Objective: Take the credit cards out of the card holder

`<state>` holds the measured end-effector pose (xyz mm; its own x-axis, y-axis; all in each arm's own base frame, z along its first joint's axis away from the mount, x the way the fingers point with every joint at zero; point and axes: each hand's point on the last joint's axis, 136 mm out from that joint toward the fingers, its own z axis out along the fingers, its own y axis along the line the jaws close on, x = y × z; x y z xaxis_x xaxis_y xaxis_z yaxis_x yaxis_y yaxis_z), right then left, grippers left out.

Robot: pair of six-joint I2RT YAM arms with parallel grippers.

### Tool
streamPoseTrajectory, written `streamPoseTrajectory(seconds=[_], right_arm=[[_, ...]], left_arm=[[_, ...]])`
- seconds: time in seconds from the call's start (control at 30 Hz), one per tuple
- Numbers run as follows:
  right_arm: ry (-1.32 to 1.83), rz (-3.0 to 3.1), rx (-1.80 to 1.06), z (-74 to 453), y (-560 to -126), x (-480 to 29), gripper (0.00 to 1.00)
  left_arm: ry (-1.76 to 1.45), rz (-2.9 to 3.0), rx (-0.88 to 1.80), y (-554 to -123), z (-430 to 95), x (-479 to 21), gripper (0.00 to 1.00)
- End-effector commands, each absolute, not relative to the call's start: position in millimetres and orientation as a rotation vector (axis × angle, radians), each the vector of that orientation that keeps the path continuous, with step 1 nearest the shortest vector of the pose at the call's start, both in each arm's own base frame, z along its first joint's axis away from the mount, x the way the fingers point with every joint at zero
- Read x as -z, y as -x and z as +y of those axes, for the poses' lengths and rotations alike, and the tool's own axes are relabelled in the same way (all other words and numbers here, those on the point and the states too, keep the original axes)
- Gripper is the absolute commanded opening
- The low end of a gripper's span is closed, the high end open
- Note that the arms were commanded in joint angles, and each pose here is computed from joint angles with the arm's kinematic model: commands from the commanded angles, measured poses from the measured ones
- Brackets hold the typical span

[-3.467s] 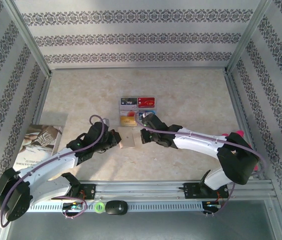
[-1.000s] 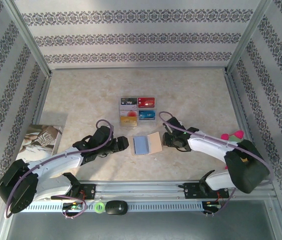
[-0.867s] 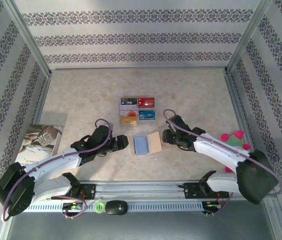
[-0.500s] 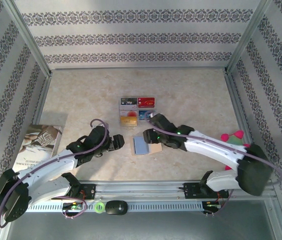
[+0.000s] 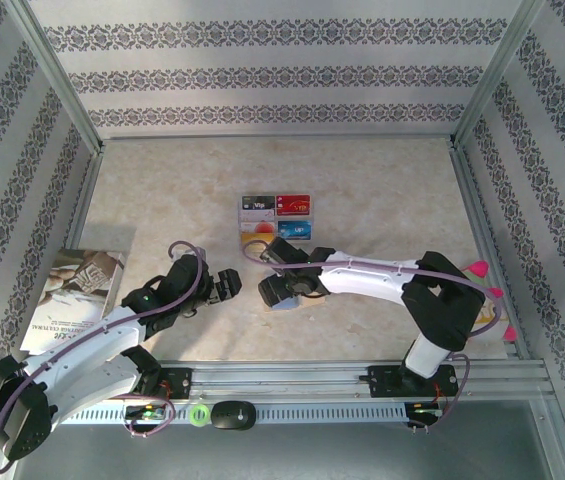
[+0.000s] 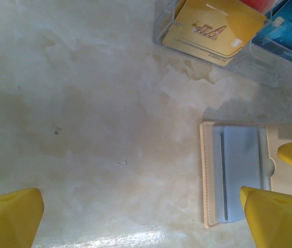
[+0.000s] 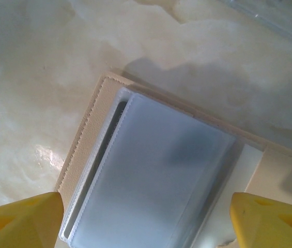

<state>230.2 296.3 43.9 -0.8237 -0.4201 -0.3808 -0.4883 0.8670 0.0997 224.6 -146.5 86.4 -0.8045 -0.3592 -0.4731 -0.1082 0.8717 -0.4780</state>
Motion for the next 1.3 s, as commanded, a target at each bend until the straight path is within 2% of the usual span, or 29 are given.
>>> streamPoseTrajectory(seconds=[0.0, 0.3, 0.5, 0.67, 0.97, 1.2, 1.27], right_arm=[[0.724, 2.687, -0.261, 301.5, -229.8, -44.4, 0.84], [0.743, 2.735, -0.235, 297.2, -222.5, -23.4, 0.83], [0.725, 2.760, -0.226, 289.3, -216.7, -9.4, 0.73], [0.700, 2.765, -0.259, 288.0, -213.2, -1.7, 0.67], [0.664, 2.710, -0.381, 289.3, -215.2, -8.2, 0.58], [0.624, 2.692, -0.502, 292.6, -217.1, -9.1, 0.38], [0.619, 2.688, -0.534, 294.8, -216.9, -10.5, 0.31]], left_arm=[[0.366, 2.490, 0.576, -221.7, -141.1, -80.0, 1.00], [0.374, 2.497, 0.582, -220.6, -141.4, -77.7, 1.00], [0.354, 2.502, 0.616, -222.6, -148.8, -78.0, 1.00], [0.304, 2.527, 0.691, -226.9, -167.0, -76.8, 0.94], [0.266, 2.551, 0.741, -234.5, -190.9, -73.9, 0.89], [0.210, 2.570, 0.741, -237.9, -208.8, -70.4, 0.85], [0.184, 2.586, 0.717, -239.2, -214.2, -66.7, 0.81]])
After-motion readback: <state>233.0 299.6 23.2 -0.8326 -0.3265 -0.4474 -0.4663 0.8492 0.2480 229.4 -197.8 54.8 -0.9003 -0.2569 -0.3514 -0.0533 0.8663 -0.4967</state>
